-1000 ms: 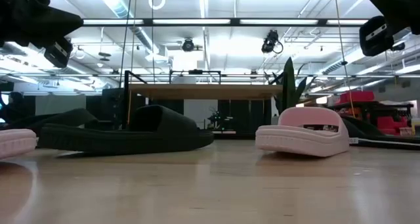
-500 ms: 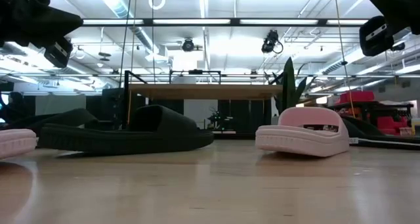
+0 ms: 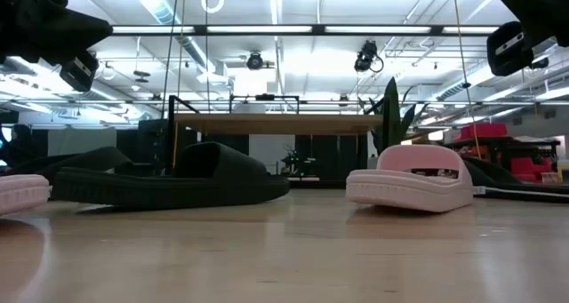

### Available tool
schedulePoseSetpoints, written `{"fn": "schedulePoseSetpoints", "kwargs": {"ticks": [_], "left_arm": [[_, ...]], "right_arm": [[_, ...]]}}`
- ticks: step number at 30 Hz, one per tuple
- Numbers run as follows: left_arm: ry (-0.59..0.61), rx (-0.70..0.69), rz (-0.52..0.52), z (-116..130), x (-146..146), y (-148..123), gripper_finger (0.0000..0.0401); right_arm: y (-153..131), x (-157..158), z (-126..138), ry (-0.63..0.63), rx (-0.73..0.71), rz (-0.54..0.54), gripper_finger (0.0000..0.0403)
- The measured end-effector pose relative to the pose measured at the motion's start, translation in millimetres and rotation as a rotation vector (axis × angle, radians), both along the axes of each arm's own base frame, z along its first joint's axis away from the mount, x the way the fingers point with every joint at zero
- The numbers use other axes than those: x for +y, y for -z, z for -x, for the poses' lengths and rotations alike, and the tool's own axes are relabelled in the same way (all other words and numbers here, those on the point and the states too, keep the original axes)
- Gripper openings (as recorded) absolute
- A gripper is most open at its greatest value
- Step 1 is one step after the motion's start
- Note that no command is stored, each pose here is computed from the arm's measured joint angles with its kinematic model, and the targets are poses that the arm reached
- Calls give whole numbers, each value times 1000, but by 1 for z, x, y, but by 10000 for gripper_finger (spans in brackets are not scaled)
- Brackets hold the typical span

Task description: Pick and place slides into the shelf

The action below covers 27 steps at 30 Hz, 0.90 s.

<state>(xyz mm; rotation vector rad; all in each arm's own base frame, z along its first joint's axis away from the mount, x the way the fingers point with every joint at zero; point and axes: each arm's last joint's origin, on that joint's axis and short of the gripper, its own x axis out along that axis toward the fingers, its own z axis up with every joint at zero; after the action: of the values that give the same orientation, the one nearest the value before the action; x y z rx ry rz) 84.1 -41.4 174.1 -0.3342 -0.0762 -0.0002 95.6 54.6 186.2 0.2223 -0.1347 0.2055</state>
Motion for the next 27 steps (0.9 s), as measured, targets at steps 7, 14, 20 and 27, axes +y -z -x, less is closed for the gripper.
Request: {"fn": "schedulePoseSetpoints", "kwargs": {"ticks": [7, 14, 20, 27], "left_arm": [[0, 0, 0, 0, 0, 0, 28], [0, 0, 0, 0, 0, 0, 37], [0, 0, 0, 0, 0, 0, 29], [0, 0, 0, 0, 0, 0, 21]], "right_arm": [[0, 0, 0, 0, 0, 0, 13], [0, 0, 0, 0, -1, 0, 13], [0, 0, 0, 0, -1, 0, 13], [0, 0, 0, 0, 0, 0, 13]]}}
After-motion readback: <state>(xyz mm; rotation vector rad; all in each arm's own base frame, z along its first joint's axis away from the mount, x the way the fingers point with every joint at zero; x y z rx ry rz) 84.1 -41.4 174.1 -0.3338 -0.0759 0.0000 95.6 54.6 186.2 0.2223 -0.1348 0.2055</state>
